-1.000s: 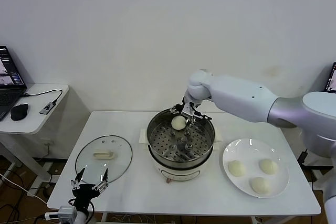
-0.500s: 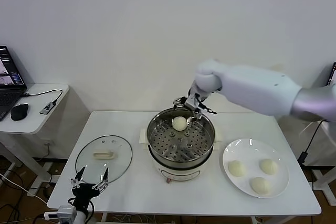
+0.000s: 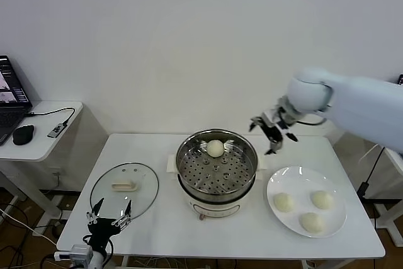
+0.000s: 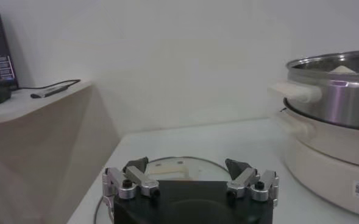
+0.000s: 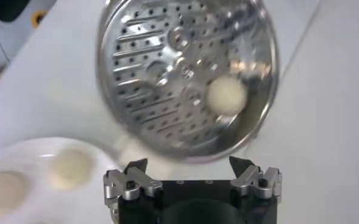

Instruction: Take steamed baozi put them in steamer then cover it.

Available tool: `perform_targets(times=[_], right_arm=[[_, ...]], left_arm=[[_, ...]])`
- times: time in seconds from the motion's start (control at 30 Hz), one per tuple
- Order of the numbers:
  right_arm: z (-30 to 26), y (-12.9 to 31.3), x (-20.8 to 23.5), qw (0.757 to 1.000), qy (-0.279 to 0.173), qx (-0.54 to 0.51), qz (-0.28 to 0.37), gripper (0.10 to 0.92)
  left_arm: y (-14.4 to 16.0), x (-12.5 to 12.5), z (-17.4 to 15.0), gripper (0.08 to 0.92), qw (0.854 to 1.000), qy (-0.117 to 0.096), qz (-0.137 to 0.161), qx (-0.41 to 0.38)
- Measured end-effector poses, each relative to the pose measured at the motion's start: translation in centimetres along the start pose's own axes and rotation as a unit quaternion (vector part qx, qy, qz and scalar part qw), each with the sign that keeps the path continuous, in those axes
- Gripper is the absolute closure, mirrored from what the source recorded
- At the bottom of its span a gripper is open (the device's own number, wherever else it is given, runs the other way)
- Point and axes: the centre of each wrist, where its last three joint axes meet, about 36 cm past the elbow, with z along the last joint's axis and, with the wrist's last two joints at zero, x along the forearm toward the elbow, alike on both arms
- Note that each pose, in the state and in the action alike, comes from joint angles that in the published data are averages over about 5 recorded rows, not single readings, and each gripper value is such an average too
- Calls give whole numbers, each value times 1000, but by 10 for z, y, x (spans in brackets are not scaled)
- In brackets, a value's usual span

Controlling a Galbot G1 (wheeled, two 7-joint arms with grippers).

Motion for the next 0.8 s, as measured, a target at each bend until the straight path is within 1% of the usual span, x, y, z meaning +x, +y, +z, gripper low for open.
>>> perform_targets(times=[0.23,0.43,0.6,0.8], right_arm=[[35,51,-10,998,22,-66,-12,200],[52,83,-32,995,36,-91,-29,200],[57,103,-56,993,40,-98,-44,200],[60,115,-86,993,38,-101,-54,200]], left_arm=[[0,-2,-1,177,1000,-1,1,-1],[-2,-1,2,177,1000,2,-1,2],[-3,1,3,177,1000,4,-2,2],[-2,3,2,177,1000,4,-4,1]])
